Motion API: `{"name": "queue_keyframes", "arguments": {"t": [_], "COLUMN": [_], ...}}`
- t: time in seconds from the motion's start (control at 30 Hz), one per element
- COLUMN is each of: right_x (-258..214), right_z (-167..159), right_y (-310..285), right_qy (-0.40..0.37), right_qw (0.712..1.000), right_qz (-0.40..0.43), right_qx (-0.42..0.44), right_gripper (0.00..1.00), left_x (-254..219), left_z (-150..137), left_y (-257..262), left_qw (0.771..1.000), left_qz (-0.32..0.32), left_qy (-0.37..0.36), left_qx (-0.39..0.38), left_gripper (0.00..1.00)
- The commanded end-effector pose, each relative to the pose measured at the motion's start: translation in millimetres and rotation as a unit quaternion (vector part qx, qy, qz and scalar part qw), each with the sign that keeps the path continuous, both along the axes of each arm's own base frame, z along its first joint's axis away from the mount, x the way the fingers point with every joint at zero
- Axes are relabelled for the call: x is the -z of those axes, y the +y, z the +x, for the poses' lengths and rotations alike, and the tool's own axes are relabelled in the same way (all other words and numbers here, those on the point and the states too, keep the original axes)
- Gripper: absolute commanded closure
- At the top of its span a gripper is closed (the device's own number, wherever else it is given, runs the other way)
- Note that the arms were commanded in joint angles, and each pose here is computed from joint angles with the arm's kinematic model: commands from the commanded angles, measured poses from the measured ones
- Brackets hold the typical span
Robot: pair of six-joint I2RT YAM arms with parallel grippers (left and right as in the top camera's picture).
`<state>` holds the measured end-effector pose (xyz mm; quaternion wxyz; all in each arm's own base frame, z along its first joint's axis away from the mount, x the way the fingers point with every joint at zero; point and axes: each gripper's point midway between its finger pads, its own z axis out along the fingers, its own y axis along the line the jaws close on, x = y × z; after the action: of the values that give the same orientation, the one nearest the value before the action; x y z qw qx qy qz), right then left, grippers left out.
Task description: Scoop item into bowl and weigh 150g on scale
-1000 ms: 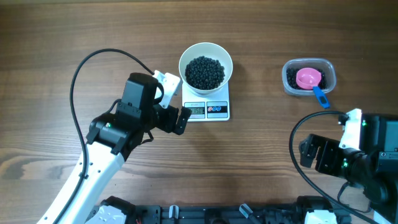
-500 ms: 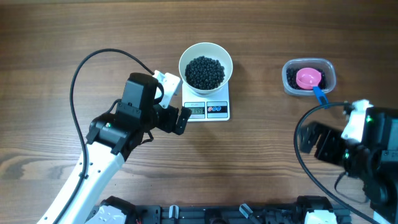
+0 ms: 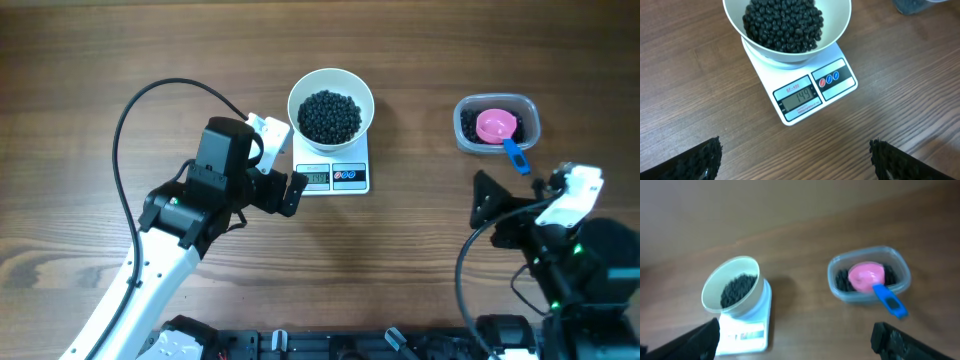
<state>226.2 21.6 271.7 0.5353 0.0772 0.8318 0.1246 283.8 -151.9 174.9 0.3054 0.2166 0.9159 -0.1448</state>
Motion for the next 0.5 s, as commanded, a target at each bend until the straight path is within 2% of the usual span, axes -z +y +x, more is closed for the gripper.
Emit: {"name": "queue_keyframes", "arguments": {"t": [0.0,0.17,0.47], "right_x": [15.8,27.8,37.7], "right_z": [5.3,16.9,18.8], "right_y": [0.2,0.4,0.5], "right_qy": [-0.054,-0.133,-0.216], "right_qw": [0.998,0.989,0.972], "right_qz": [-0.03,-0.055,-0.089], "right_qx": [-0.01,-0.015,-0.018], "right_gripper": [0.01,0.0,0.0], "left_x": [1.7,1.7,1.7], "left_z": [-2.2,-2.3,-2.3], "left_y": [-3.6,-3.6,-3.6], "left_qw": [1.0,1.0,1.0], "left_qz": [-0.004,-0.004,-0.004], "left_qy": [0.004,0.004,0.004], "left_qx": [0.008,0.008,0.008], "left_gripper": [0.0,0.0,0.0]}}
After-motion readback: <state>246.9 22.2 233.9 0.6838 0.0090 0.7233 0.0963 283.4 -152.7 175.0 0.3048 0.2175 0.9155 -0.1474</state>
